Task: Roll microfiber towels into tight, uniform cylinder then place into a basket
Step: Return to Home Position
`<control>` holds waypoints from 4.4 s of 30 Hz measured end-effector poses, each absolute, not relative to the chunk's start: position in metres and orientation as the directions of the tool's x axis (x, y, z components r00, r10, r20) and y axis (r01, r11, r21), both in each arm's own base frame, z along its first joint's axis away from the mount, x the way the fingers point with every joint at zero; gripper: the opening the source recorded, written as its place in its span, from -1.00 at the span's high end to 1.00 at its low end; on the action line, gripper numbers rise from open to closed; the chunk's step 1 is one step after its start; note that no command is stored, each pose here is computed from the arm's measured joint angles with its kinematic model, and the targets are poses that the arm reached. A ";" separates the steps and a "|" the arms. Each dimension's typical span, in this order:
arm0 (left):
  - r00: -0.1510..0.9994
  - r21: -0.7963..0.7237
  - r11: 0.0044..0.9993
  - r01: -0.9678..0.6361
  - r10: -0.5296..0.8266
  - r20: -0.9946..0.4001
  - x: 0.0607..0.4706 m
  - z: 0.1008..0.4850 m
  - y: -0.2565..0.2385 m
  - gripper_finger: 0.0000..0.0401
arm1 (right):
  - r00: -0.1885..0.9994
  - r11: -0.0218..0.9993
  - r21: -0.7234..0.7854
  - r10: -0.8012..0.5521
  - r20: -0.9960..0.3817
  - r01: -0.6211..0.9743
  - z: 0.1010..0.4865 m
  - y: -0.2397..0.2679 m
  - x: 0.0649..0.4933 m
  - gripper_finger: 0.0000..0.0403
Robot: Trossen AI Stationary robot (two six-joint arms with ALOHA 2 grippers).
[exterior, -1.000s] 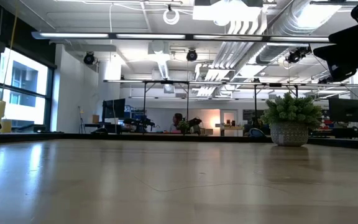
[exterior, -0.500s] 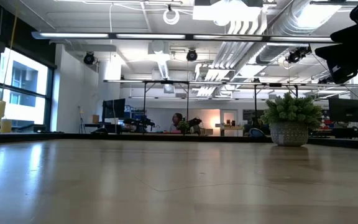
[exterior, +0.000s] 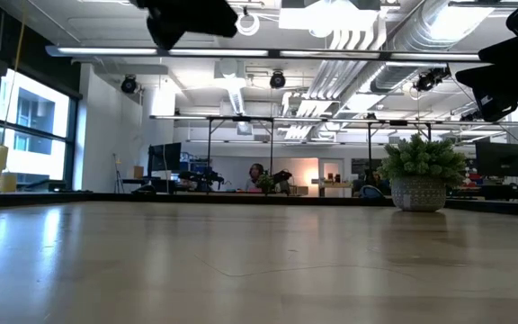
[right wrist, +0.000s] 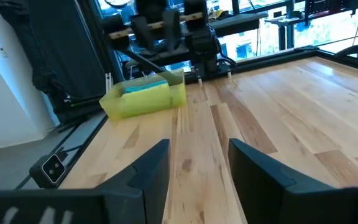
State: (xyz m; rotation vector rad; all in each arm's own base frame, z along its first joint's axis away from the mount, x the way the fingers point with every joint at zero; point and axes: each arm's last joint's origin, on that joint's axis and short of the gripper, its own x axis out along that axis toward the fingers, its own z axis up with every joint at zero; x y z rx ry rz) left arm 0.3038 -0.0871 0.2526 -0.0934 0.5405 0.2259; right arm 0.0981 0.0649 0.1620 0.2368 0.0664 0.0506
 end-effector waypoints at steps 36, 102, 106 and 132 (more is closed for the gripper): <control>0.804 0.128 0.815 -0.565 0.579 -0.137 0.130 0.149 0.007 0.62 | 0.990 0.983 0.180 0.055 -0.128 -0.031 0.154 0.064 0.097 0.23; 0.813 -0.040 0.814 -0.579 0.580 0.051 0.100 0.175 0.010 0.62 | 0.766 0.735 0.264 -0.642 -0.025 0.625 0.166 -0.020 0.099 0.23; 0.813 -0.040 0.814 -0.579 0.580 0.051 0.100 0.175 0.010 0.62 | 0.692 0.663 0.264 -0.721 -0.025 0.700 0.166 -0.031 0.096 0.23; 0.813 -0.040 0.815 -0.579 0.580 0.051 0.100 0.175 0.010 0.62 | 0.246 0.230 0.258 -0.969 -0.032 0.938 0.164 -0.074 0.068 0.23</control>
